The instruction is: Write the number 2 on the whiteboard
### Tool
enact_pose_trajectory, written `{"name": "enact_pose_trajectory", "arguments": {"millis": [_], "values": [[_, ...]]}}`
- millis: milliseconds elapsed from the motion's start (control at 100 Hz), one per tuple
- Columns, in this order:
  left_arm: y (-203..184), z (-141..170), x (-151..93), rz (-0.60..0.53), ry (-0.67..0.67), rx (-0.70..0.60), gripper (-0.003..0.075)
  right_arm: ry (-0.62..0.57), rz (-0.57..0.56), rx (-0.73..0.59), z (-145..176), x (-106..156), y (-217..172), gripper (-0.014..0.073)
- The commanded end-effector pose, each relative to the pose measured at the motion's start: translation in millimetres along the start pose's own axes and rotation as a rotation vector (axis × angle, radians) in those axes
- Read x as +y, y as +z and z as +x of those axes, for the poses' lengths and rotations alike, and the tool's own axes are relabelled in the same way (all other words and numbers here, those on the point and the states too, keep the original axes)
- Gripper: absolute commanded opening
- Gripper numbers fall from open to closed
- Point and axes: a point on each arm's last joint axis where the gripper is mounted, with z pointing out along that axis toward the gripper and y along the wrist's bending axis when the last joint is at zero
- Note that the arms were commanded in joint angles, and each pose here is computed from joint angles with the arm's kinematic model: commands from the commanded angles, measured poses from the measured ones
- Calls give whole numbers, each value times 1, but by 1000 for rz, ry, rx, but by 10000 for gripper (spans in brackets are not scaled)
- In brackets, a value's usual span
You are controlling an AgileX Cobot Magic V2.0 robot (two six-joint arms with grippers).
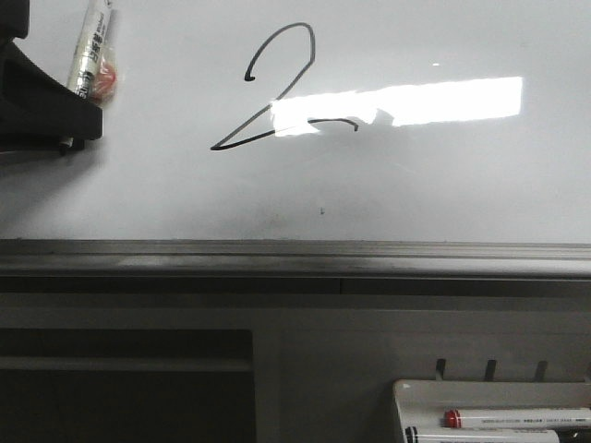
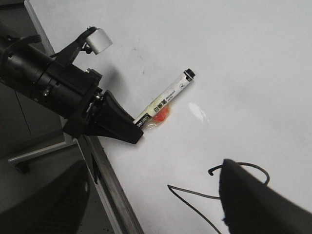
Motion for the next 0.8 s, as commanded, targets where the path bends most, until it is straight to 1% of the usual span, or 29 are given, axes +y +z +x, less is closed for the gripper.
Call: {"name": "enact_pose_trajectory", "arguments": {"millis": [0,200,630,700,750,790], "values": [[-3,-7,-7,59,-63,-58,-10,-8,51,-102,-17,-6,-13,492],[-4,11,-3,62,-102,-12,-10,-8,51,-102,-17,-6,-13,492],[-4,12,-5,77,-103,-10,-6,-8,51,-102,-17,-6,-13,492],[-4,12,-5,77,-103,-10,24,-8,51,-102,-17,-6,-13,492],[-4,12,-5,79,-103,-10,81,-8,51,-102,-17,-6,-13,492],[-4,12,-5,82,-103,-10,155,-8,51,-102,-17,-6,-13,492]]}}
